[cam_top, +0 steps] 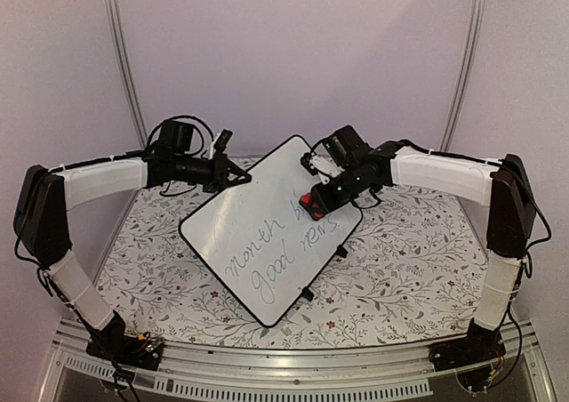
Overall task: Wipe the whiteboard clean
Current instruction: Erase the whiteboard at the center of the board.
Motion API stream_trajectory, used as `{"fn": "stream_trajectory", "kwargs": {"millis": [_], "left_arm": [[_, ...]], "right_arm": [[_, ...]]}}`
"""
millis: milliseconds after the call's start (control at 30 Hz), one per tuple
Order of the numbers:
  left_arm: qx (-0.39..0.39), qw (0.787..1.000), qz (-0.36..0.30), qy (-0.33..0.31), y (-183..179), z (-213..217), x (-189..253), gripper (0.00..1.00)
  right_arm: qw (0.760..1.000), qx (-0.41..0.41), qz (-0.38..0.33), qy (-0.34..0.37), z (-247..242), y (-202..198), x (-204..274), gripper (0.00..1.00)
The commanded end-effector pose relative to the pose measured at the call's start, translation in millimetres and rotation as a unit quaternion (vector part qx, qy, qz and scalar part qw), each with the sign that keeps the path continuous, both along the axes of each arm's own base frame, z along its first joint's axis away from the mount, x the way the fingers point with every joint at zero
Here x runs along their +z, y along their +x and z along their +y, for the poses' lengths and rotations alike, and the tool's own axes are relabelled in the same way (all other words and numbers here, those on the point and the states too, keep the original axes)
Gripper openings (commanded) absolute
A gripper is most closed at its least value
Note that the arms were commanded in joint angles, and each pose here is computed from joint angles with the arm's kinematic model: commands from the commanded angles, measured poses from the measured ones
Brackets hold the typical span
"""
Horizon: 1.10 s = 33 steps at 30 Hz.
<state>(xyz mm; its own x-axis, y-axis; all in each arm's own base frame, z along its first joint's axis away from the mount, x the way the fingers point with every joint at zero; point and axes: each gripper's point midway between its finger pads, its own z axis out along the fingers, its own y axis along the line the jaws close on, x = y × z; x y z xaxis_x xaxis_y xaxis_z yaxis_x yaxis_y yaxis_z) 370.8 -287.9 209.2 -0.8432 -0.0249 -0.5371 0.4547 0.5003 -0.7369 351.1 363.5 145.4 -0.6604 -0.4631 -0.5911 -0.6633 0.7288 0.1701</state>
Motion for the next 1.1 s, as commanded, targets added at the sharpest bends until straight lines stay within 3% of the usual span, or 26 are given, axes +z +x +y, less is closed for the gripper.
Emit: {"fn": "stream_trajectory", "kwargs": {"millis": [0,433,767,1067], "left_arm": [[-0.023,1.000,-0.002,0.014,-7.1,-8.5,-15.0,0.00],[-0.025,1.000,-0.002,0.013,-7.3,-9.4,-14.8,0.00],[-0.025,1.000,-0.002,0.012,-7.7,-9.3,-13.5,0.00],[-0.026,1.000,0.000,0.013,-8.6,-10.6,-15.5,0.00]], "right_arm": [[1.000,0.014,0.006,0.010,15.1,1.2,5.8,0.00],[1.000,0.002,-0.013,0.008,30.2,25.1,12.7,0.00],[0.999,0.015,0.023,-0.020,9.0,-2.4,-21.2,0.00],[1.000,0.011,-0.001,-0.002,9.1,0.2,-1.1,0.00]]}}
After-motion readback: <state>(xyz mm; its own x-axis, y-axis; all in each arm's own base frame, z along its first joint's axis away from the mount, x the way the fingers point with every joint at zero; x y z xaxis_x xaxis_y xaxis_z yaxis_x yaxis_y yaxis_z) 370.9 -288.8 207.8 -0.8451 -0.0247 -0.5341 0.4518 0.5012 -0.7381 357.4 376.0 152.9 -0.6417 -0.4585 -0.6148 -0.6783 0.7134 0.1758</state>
